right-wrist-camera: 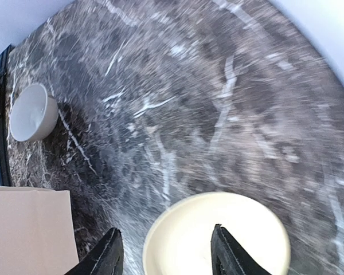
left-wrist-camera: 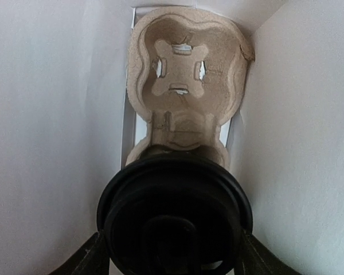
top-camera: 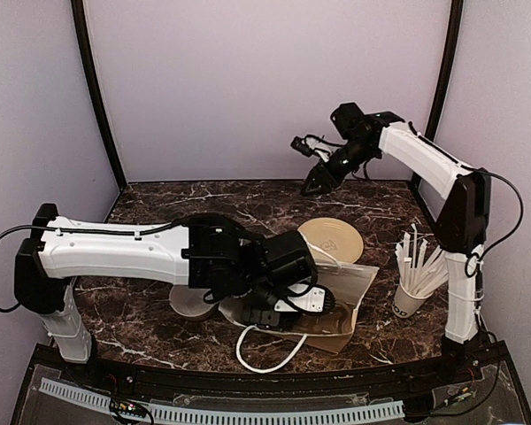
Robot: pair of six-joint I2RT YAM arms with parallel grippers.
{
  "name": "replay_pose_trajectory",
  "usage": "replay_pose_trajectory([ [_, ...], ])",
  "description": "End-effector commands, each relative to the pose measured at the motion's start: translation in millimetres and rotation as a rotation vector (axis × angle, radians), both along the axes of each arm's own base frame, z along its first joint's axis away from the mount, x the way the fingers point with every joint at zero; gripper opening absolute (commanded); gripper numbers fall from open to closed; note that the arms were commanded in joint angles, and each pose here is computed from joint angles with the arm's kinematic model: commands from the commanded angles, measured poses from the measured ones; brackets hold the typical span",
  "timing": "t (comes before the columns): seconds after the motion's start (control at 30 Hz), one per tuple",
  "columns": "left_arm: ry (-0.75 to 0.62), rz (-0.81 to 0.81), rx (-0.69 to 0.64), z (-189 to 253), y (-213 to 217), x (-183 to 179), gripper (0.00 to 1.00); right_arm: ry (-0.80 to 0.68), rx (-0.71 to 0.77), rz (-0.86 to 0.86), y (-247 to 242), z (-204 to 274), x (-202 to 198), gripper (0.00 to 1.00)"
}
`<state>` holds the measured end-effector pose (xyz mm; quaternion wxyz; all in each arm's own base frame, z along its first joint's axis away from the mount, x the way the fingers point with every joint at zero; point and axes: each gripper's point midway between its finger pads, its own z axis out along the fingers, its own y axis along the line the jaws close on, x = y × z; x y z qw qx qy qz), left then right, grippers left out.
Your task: Pack the takeout coffee
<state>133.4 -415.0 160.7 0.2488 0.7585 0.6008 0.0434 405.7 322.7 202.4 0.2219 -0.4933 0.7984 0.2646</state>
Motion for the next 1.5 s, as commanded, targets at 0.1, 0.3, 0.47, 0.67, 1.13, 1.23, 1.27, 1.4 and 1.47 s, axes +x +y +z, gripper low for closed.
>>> replay_pose_trajectory([
  [0.1,0.372,0.026,0.076,-35.6,-3.8,-22.2,0.34,-0.360,0.099,-0.080,-50.4,142.5,-17.8,0.54],
  [0.3,0.501,0.072,0.037,-36.3,-18.6,-13.8,0.33,-0.513,0.156,-0.102,-75.5,199.6,-58.0,0.54],
  [0.47,0.564,0.086,0.066,-58.1,-22.5,-8.4,0.32,-0.553,0.167,-0.107,-87.5,213.4,-80.5,0.54],
  [0.67,0.564,0.141,0.123,-79.7,-16.8,0.2,0.28,-0.566,0.156,-0.124,-99.4,216.7,-97.3,0.54],
  [1.13,0.487,0.275,0.197,-63.0,20.9,-2.4,0.36,-0.565,0.176,-0.160,-105.9,231.2,-106.7,0.55],
  [1.23,0.441,0.263,0.129,-41.5,11.3,6.5,0.53,-0.555,0.188,-0.155,-104.2,236.0,-108.3,0.55],
  [1.27,0.429,0.257,0.092,-29.6,6.4,9.0,0.59,-0.552,0.192,-0.154,-103.9,237.4,-109.2,0.56],
  [1.4,0.376,0.246,-0.042,11.2,-4.8,17.1,0.90,-0.558,0.195,-0.155,-106.2,241.4,-113.2,0.62],
  [1.47,0.357,0.231,-0.107,31.3,-8.3,18.7,0.95,-0.557,0.197,-0.153,-106.0,242.0,-114.6,0.63],
])
